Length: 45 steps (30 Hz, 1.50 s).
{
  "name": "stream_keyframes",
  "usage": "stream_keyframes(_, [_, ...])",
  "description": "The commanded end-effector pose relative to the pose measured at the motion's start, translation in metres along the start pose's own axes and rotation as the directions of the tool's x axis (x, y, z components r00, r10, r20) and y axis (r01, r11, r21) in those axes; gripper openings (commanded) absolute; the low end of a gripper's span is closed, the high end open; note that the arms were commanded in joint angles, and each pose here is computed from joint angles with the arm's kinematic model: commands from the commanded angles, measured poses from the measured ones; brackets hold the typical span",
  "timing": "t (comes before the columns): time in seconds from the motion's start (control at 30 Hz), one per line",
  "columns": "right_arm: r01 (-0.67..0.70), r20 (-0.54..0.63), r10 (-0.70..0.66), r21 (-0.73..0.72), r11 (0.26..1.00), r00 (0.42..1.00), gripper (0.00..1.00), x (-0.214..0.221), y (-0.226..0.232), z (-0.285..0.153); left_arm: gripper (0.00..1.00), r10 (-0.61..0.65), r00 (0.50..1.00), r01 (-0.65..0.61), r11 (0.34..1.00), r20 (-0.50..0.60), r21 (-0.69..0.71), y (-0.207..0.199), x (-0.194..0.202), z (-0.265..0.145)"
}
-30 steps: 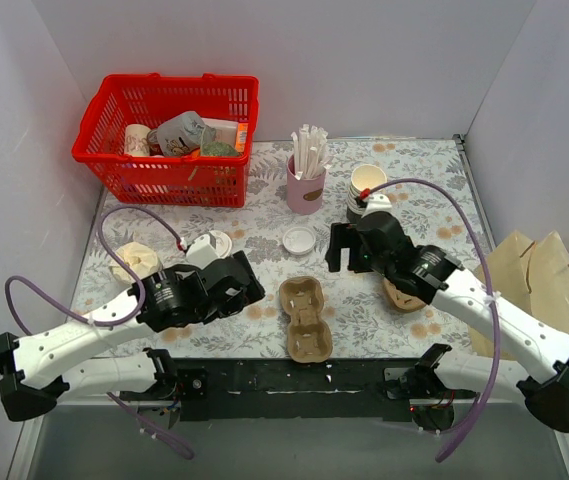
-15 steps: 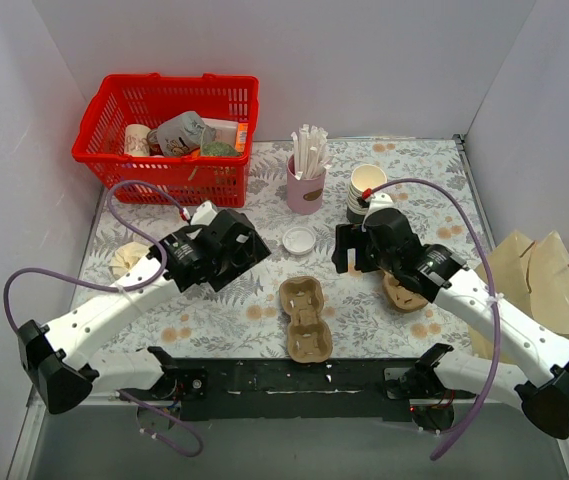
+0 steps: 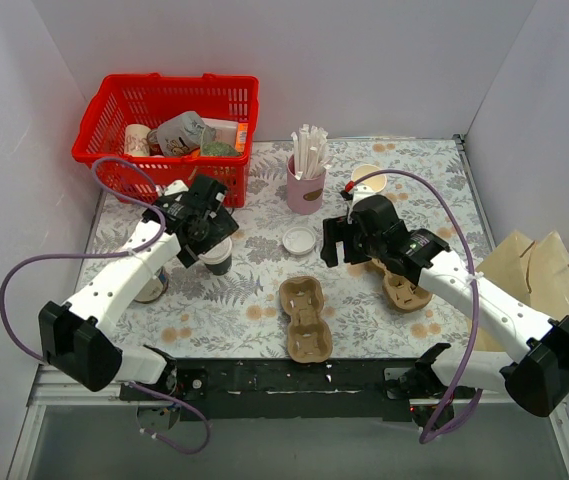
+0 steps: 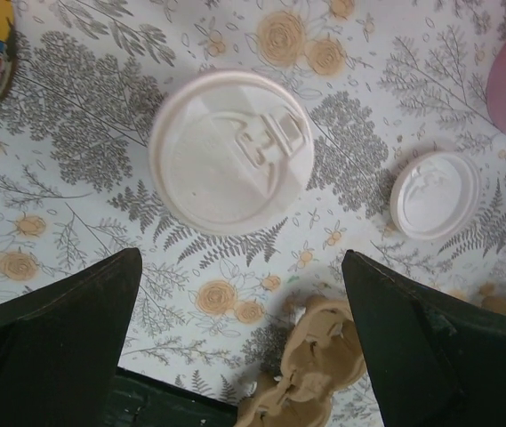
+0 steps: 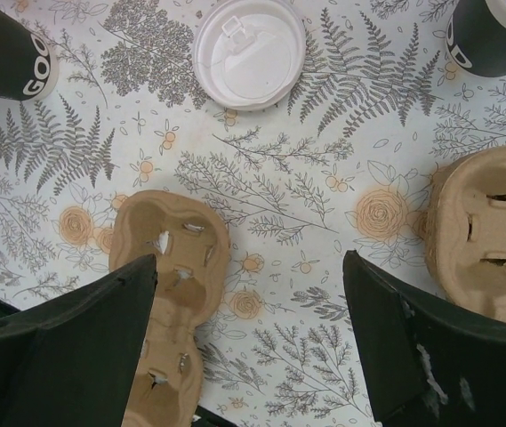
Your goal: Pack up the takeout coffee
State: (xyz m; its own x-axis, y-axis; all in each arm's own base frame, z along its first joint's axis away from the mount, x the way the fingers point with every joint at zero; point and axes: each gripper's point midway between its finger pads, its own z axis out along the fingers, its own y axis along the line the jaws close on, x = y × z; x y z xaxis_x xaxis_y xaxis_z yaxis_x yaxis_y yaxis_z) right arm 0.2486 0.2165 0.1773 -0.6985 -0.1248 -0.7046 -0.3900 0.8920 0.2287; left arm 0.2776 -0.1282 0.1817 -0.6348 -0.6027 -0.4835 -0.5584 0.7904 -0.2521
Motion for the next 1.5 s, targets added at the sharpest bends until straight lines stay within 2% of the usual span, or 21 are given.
stream_keyframes(0.0, [0.029,0.026,-0.029,-0.011,1.000,0.999,0.91,-0.008,0.000,-0.002,0.98,0.005,1.000,-0.005,1.000,0.012,0.012,0.015,-0.023,0.010])
stream_keyframes(0.17, [0.057,0.023,-0.057,0.000,0.998,0.998,0.91,-0.005,-0.004,-0.001,0.98,0.014,0.999,-0.019,0.985,0.029,0.173,-0.016,-0.035,0.000])
stream_keyframes(0.23, [0.068,0.019,-0.068,0.003,0.998,0.998,0.91,-0.004,-0.005,0.001,0.98,-0.001,1.000,-0.005,0.980,0.028,0.197,-0.025,-0.039,-0.001])
stream_keyframes(0.33, [0.078,0.009,-0.078,0.009,0.997,0.997,0.90,-0.003,-0.006,0.001,0.96,0.004,1.000,-0.004,0.994,0.000,0.107,-0.022,-0.037,0.015])
stream_keyframes(0.43, [0.086,0.010,-0.086,0.028,0.996,0.996,0.90,-0.002,-0.011,0.001,0.87,0.001,0.999,0.000,1.000,-0.033,0.015,-0.019,-0.034,0.030])
stream_keyframes(0.63, [0.096,0.006,-0.096,0.069,0.993,0.995,0.90,0.002,-0.019,0.002,0.73,-0.008,0.996,0.007,1.000,-0.089,-0.020,-0.029,-0.026,0.044])
stream_keyframes(0.83, [0.096,-0.008,-0.096,0.088,0.991,0.995,0.89,0.005,-0.024,0.005,0.59,-0.020,0.999,0.015,0.996,-0.050,-0.088,-0.026,-0.032,0.050])
stream_keyframes(1.03, [0.099,-0.013,-0.098,0.097,0.990,0.995,0.89,0.008,-0.026,0.008,0.56,-0.003,0.998,-0.002,0.997,-0.062,-0.080,-0.037,-0.029,0.054])
stream_keyframes(1.37, [0.099,-0.023,-0.097,0.130,0.987,0.995,0.88,0.011,-0.032,0.009,0.53,0.034,0.998,-0.043,0.986,-0.059,-0.163,-0.035,-0.020,0.064])
stream_keyframes(1.47, [0.097,-0.019,-0.095,0.134,0.986,0.995,0.88,0.011,-0.033,0.008,0.48,0.036,0.998,-0.046,0.981,-0.055,-0.191,-0.031,-0.018,0.066])
